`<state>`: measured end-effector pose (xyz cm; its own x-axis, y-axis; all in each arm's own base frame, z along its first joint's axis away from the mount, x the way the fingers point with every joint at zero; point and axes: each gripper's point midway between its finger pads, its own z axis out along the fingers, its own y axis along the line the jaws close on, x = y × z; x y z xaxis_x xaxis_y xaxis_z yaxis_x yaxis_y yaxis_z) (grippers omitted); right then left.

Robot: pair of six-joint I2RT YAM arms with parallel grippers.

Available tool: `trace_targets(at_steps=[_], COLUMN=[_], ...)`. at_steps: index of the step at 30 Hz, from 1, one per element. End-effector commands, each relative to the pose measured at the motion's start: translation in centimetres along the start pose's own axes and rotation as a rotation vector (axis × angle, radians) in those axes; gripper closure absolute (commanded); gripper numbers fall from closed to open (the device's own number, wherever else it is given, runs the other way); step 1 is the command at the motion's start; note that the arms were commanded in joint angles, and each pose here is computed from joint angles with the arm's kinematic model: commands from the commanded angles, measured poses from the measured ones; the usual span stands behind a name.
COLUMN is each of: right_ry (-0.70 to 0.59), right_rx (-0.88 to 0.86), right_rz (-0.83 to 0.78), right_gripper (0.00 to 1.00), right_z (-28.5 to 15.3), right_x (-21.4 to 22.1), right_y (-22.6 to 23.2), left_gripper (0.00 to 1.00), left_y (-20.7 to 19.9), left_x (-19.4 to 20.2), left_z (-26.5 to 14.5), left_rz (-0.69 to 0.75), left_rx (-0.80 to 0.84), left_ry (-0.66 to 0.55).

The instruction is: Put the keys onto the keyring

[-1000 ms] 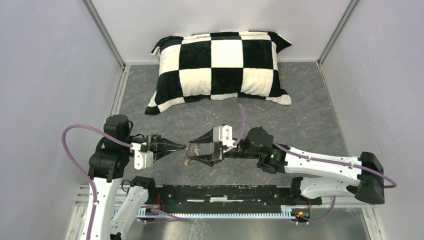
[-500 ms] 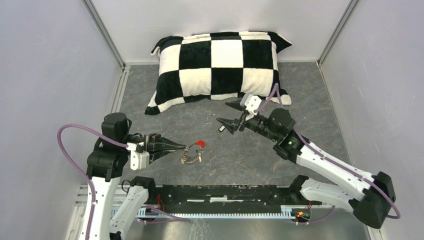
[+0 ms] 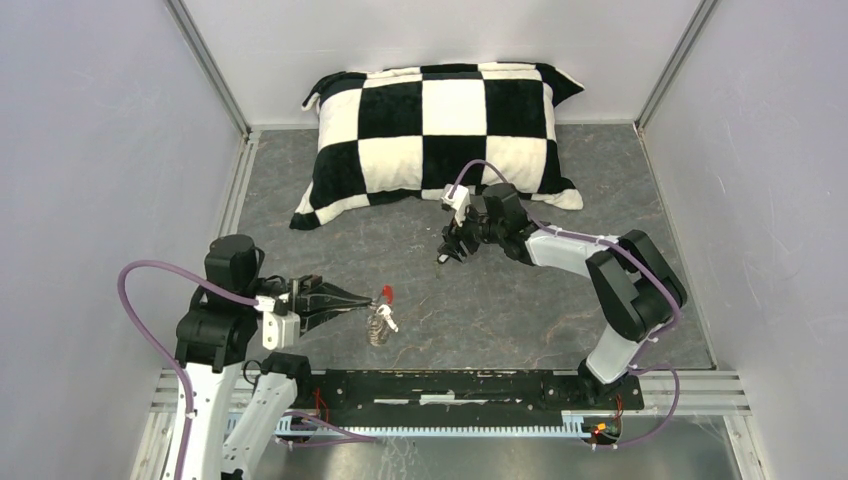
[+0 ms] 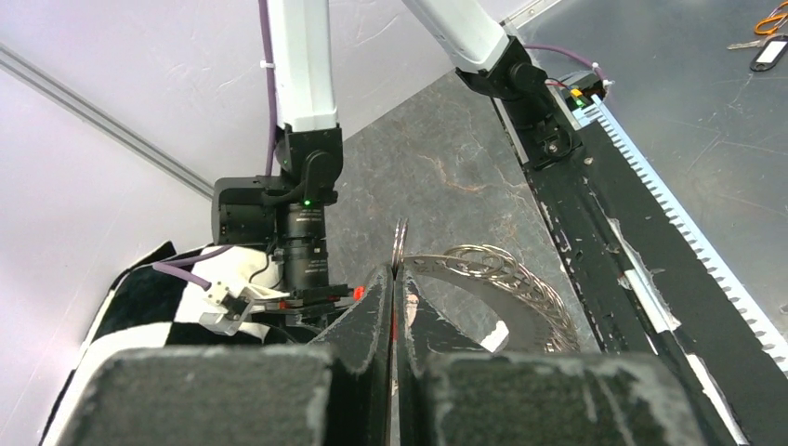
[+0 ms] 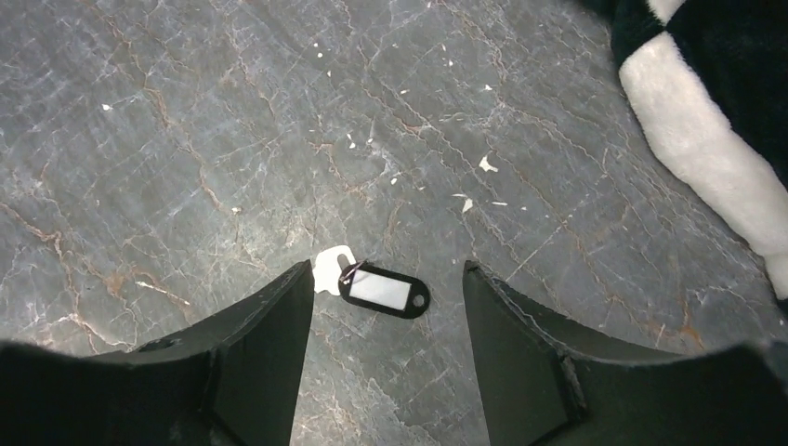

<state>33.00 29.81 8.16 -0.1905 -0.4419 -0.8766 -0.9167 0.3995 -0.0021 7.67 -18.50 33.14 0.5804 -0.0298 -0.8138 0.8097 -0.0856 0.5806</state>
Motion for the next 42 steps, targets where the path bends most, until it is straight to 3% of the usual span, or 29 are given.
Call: trace_targets(at_steps=[1,5,14,24,39,42], right_ry=[-0.103,-0.045,0.103,0.113,0.072,0.088], right_rx=[-0.069,-0.024,0.188,0.221,0.193,0.211], right_rz=[0.019,0.067,0.142,0.169,0.174,0.171], right_gripper=[0.33,0.35,0.49,0.54,0.53,0.58], right_z=[0.6,1.3,1.9,2.8,3.4,3.5], right_x=[-3.0,-1.3,2.9,3.4,2.4,2.7], right_y=[0.7,1.4,0.6,0.6,1.9,1.9], left_gripper=[0.98,0.98,0.98,0.98,0.98,0.98], left_y=[-0.3,-0.3,-0.3,-0.3,-0.3,-0.4], left_x=[0.1,0.4,0.5,0.4,0.6,0.6], left_z=[0.0,0.0,0.0,0.0,0.0,0.0], left_rz=[0.006,0.012,0.014,0.015,0.025,0.025], left_rx=[0.001,-0.002,-0.001,0.0,-0.003,-0.004], left_ry=[-0.004,0.003,0.002,0.0,0.006,0.007])
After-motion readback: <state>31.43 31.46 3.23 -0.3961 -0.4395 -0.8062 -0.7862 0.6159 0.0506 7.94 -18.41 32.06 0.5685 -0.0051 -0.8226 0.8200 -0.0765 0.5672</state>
